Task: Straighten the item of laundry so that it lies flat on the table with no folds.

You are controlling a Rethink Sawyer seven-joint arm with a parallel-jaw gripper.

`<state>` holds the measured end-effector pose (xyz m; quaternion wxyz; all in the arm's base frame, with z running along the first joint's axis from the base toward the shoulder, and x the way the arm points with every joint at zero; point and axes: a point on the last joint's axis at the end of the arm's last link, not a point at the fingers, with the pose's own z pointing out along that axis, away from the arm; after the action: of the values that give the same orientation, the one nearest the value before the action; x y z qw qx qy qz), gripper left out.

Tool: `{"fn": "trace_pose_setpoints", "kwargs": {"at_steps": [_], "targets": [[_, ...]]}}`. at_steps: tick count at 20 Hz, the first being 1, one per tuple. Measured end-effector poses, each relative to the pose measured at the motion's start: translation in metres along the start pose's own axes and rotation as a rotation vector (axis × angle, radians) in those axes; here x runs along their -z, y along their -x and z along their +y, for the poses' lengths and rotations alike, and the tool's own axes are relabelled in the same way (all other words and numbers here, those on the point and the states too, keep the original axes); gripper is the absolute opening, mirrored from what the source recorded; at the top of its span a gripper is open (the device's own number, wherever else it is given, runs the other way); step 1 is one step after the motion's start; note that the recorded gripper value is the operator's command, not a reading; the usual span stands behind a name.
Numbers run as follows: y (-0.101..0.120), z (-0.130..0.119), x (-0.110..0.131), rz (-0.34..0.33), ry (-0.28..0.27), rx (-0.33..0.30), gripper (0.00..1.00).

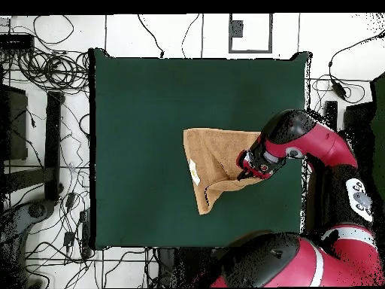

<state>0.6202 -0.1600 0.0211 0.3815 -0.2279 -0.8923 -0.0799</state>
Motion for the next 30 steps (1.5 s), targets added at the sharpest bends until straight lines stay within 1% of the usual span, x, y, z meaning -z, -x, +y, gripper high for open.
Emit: {"fn": "trace_pose_setpoints", "kwargs": {"at_steps": [5,11,12,17,18,21,24,27,29,30], "targets": [[-0.003,-0.002,0.0,0.004,0.002,-0.002,0.0],[-0.025,-0.009,0.0,0.03,0.008,-0.008,0.0],[-0.037,-0.011,0.001,0.039,0.011,-0.01,0.0],[-0.06,-0.016,0.006,0.051,0.015,-0.014,0.0],[-0.069,-0.017,0.009,0.052,0.017,-0.016,0.0],[-0.083,-0.019,0.015,0.049,0.015,-0.017,0.0],[-0.097,-0.024,0.021,0.033,-0.017,-0.019,0.0],[-0.108,-0.04,0.027,0.001,-0.096,-0.029,0.0],[-0.11,-0.052,0.028,-0.008,-0.139,-0.035,0.0],[-0.11,-0.056,0.028,-0.01,-0.151,-0.037,0.0]]}}
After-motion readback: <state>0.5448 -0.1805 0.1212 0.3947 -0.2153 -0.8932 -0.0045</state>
